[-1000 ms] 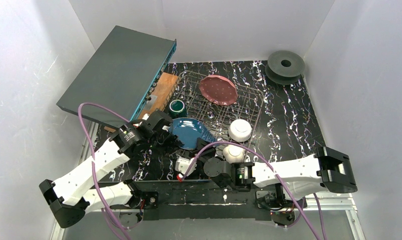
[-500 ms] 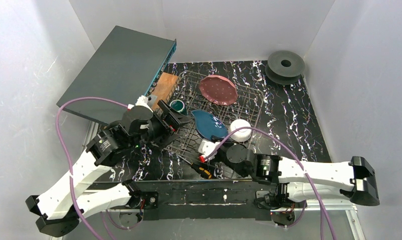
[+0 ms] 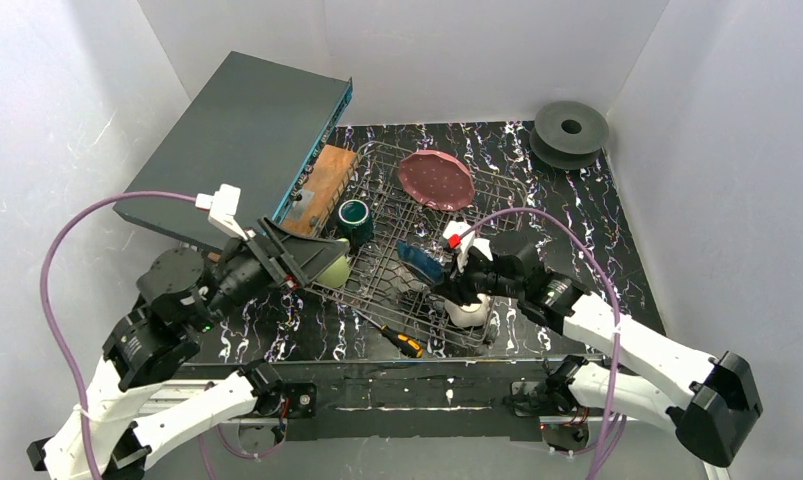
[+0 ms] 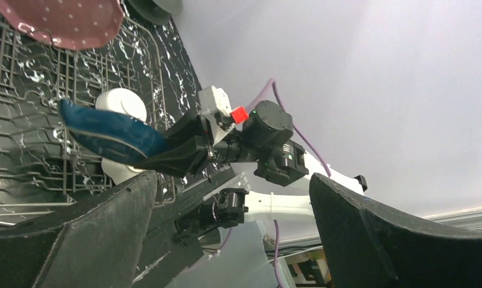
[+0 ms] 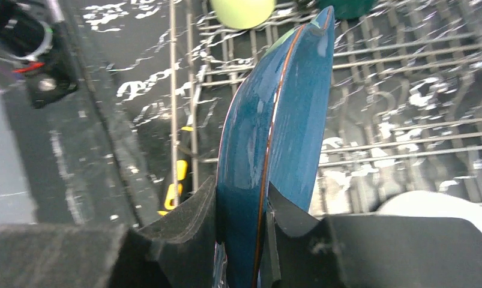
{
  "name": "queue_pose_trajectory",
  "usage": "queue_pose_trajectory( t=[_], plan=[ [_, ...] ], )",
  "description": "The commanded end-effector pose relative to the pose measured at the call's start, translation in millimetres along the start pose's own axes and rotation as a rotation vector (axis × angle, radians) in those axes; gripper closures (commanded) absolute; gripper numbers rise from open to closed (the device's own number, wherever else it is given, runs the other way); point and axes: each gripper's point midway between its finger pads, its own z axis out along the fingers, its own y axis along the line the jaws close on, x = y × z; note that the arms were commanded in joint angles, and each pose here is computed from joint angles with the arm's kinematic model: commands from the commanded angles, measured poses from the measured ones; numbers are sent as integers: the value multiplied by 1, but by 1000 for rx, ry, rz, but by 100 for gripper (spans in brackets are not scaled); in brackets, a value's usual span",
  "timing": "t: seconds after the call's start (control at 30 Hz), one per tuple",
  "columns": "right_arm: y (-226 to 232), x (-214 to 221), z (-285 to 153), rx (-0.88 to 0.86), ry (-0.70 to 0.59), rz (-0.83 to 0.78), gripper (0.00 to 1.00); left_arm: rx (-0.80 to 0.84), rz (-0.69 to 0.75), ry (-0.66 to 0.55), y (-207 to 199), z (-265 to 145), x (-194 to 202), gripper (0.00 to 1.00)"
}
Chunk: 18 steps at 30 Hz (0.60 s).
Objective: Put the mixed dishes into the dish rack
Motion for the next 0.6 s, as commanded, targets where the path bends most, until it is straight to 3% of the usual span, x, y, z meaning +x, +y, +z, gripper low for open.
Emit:
queue_pose_trajectory(
  t=[0.0, 0.27, 0.57],
  plan=[
    [34, -67, -10, -281, -190, 103, 99, -22, 111, -24, 5, -19, -9, 2],
    [37, -83, 6, -396, -185, 231, 99, -23, 112, -32, 11, -29, -6, 2],
    [33, -100, 23, -430, -195, 246, 99, -35, 111, -24, 17, -34, -2, 1]
  ],
)
